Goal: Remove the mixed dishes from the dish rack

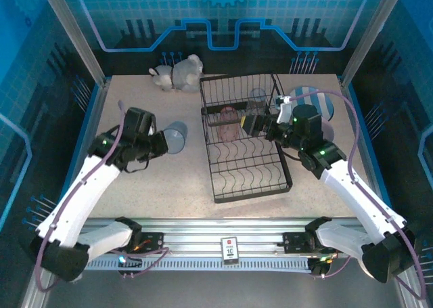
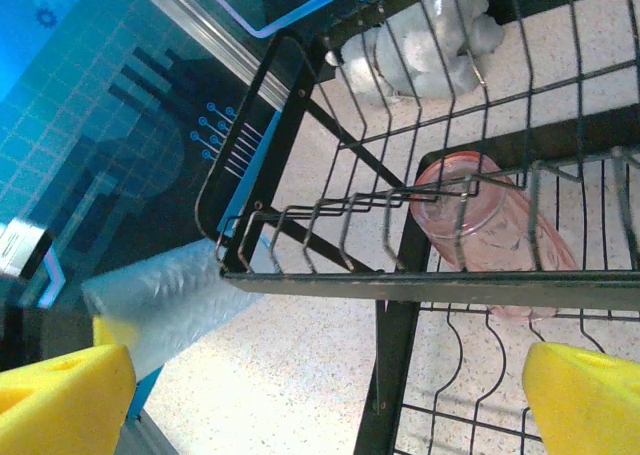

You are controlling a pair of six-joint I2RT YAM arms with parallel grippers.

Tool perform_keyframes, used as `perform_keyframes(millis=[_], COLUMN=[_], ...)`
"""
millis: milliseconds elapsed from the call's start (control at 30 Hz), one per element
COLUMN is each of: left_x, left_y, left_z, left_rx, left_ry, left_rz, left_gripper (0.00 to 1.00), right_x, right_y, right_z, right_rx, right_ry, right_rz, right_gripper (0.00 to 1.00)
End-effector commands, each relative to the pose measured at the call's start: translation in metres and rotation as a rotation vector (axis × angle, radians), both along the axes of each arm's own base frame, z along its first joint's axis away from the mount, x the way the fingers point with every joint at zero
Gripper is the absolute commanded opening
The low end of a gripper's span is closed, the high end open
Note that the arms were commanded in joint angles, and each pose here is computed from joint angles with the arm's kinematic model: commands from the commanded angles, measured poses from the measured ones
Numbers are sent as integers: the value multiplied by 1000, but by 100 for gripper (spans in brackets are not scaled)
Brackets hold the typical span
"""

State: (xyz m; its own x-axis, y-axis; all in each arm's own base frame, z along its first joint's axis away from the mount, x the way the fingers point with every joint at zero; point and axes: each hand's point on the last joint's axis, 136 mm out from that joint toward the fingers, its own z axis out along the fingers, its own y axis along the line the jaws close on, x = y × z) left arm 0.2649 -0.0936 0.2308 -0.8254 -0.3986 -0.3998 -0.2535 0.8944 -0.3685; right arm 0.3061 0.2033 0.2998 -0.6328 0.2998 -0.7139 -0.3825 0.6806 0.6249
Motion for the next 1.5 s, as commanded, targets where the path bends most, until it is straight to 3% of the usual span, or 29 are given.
perform_keyframes(millis=[0,233,500,1133,1467], left_x=[-11,12,37,89,92], left_y=[7,-3,3,18,15], left_z=[-7,-18,-53,-98,-98], left_rx=[-35,-96,-24,30,-12], left_ry=[217,371,481,592,570], left_rz=[32,-29,-56,-67,-79], left_gripper=[0,0,0,0,24], right_x=[-7,-17,-29,-67,-51], right_y=[2,6,-4,28,10], right_z=[13,5,-11,-50,-65], right_rx=[-29,-67,-124,-299,-260], right_ry=[-112,-111,-199,-536,-469], right_rz=[15,44,24,203,35], right_gripper=[100,100,100,100,100])
